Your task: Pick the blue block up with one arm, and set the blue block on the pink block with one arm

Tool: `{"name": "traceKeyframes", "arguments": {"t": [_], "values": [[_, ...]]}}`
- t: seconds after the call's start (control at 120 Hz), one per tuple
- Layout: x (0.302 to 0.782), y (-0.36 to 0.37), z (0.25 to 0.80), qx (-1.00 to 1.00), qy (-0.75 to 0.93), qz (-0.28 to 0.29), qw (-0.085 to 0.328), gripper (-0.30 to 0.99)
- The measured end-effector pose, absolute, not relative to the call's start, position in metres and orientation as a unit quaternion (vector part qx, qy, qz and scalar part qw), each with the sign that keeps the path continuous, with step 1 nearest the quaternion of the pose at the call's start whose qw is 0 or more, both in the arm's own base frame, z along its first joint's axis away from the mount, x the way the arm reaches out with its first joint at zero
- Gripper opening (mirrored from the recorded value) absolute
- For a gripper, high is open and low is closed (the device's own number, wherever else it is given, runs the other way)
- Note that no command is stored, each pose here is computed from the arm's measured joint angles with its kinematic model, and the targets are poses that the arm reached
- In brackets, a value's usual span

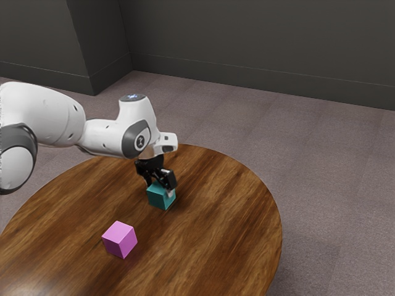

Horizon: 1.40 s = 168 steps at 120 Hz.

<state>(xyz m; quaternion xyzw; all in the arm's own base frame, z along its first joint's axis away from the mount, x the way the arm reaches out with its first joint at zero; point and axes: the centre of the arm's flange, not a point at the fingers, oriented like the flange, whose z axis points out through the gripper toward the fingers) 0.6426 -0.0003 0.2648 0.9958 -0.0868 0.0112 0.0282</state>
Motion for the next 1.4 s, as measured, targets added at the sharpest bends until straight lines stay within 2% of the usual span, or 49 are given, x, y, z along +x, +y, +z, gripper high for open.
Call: {"name": "traceKeyframes", "arguments": {"t": [0.158, 0.475, 0.567, 0.9, 1.092, 1.283, 1.4], "values": [[0.645, -0.001, 0.265, 0.996, -0.082, 0.012, 0.027, 0.66], [0.646, -0.001, 0.267, 0.997, -0.066, 0.014, 0.034, 0.39], [0.646, -0.001, 0.268, 0.997, -0.063, 0.015, 0.033, 0.36], [0.645, 0.0, 0.273, 0.998, -0.053, 0.02, 0.03, 0.35], [0.641, 0.0, 0.297, 0.998, -0.05, 0.034, 0.029, 0.35], [0.615, 0.002, 0.344, 0.998, -0.053, 0.038, 0.021, 0.33], [0.575, 0.003, 0.361, 0.998, -0.05, 0.022, 0.021, 0.32]]}}
